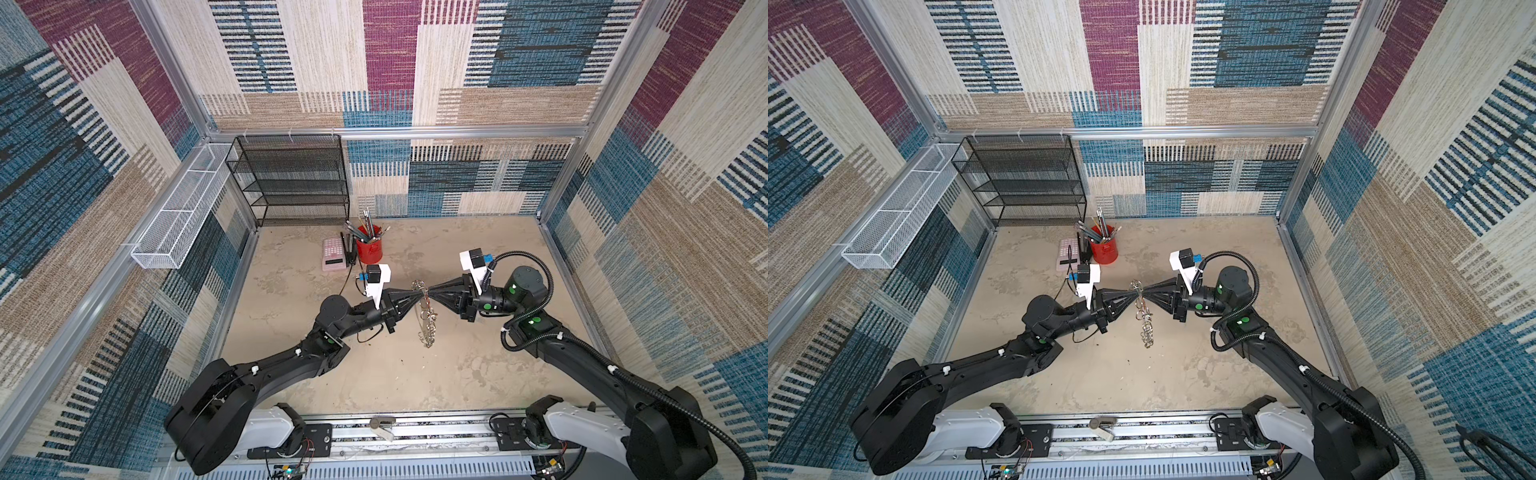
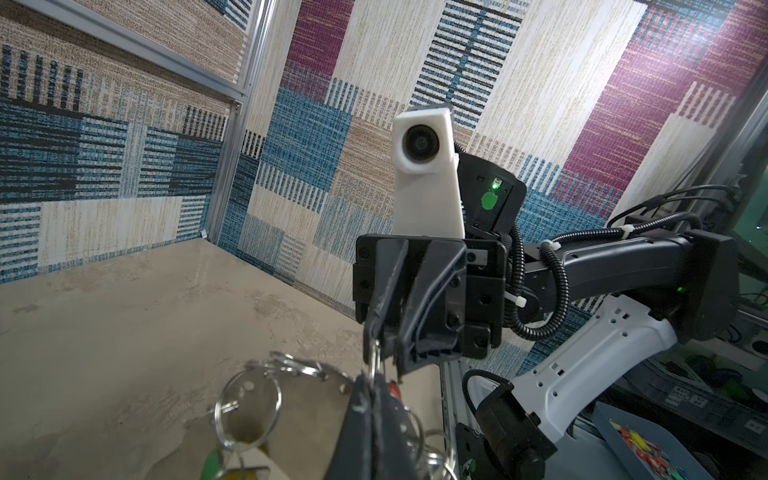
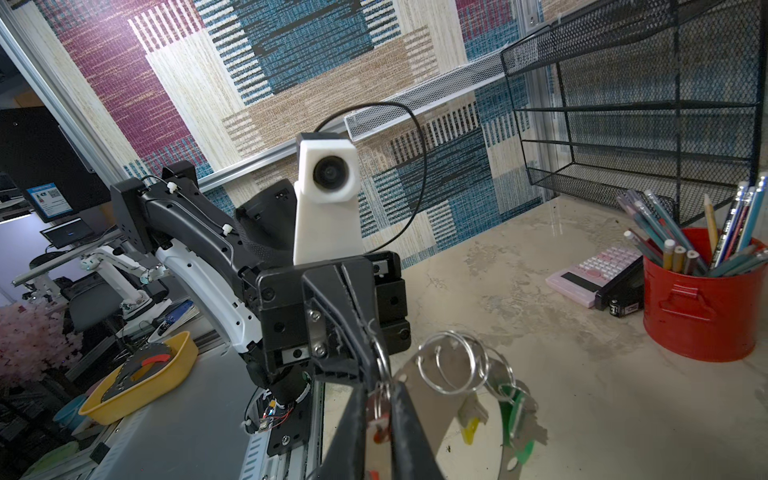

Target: Put the keys on the keyring

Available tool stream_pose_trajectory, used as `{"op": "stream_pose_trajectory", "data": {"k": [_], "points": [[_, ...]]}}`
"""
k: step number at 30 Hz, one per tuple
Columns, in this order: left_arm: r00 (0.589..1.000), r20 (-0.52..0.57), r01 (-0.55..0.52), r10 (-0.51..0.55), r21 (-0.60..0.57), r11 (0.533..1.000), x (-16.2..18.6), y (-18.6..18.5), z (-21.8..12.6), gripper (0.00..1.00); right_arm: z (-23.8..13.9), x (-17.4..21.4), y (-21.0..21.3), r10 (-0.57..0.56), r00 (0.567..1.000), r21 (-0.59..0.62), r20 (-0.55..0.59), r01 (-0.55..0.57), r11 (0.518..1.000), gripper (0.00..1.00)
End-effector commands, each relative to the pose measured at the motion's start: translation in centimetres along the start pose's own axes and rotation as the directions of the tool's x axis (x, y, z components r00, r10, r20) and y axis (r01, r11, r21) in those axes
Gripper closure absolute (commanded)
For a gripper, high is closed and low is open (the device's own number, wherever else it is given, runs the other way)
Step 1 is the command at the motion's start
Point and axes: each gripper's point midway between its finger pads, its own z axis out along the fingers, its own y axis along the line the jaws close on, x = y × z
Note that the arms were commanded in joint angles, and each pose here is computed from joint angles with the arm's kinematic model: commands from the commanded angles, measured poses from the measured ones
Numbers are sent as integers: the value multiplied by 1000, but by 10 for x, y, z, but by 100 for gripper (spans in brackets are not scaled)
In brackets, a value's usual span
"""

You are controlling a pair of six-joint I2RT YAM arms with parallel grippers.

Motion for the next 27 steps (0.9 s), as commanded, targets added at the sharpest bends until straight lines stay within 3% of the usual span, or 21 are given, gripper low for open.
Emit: {"op": "stream_pose_trajectory", "data": {"k": [1,7,27], "points": [[997,67,-37,35,40,998,-20,-10,0,100,0,-5,0,-16,1000,2,14,16,1000,90],[997,70,-35,33,32,999,-21,-8,-1,100,0,-4,0,-11,1000,2,15,11,1000,100],[995,97,-30,20,106,994,-33,-20,1,100,5,10,-9,34,999,-3,-17,-34,999,100]]}}
